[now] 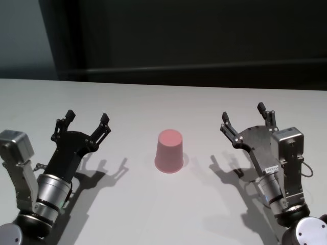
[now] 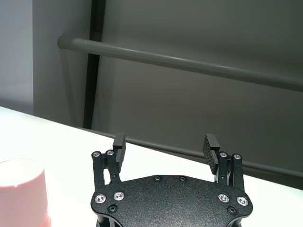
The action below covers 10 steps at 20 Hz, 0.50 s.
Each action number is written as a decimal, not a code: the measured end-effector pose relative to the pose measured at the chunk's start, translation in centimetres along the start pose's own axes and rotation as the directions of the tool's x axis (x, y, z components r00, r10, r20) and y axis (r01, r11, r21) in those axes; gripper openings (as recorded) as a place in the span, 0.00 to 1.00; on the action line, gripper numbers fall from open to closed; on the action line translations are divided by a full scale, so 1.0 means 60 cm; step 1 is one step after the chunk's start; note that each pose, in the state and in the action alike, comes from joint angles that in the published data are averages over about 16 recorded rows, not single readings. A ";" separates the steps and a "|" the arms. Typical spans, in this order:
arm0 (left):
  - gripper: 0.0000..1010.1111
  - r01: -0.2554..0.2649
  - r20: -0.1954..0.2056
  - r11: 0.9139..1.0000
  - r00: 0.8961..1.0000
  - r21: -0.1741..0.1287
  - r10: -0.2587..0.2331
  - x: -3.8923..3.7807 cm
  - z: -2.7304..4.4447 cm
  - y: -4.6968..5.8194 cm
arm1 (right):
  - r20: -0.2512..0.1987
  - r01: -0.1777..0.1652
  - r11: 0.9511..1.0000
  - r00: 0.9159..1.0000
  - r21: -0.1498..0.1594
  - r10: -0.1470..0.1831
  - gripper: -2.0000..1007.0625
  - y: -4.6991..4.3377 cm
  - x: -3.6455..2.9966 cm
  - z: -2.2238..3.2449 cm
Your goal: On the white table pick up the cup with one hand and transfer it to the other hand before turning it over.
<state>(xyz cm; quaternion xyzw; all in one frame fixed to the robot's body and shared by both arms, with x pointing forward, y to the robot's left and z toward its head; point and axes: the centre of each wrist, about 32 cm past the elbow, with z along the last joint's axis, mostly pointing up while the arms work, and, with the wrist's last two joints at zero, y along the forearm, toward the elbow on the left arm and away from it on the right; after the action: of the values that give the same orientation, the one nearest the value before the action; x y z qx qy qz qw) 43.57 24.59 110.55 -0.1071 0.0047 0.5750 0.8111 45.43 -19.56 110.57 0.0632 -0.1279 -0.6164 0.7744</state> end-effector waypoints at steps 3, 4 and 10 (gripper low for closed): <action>0.99 0.000 0.000 1.000 1.000 0.000 0.000 0.000 0.000 0.000 | 0.000 0.000 1.000 1.000 0.000 0.000 1.00 0.000 0.000 -0.0001; 0.99 0.000 0.000 1.000 1.000 0.000 0.000 0.000 0.000 0.000 | 0.000 0.000 1.000 1.000 0.000 0.000 0.99 0.000 0.000 -0.0001; 0.99 0.000 0.000 1.000 1.000 0.000 0.000 0.000 0.000 0.000 | 0.000 -0.001 1.000 1.000 0.000 0.001 1.00 0.000 0.000 -0.0002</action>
<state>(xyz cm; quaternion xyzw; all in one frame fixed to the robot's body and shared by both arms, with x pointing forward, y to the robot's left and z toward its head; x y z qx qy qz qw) 43.57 24.59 110.55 -0.1071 0.0047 0.5750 0.8111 45.45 -19.55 110.56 0.0631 -0.1277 -0.6162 0.7746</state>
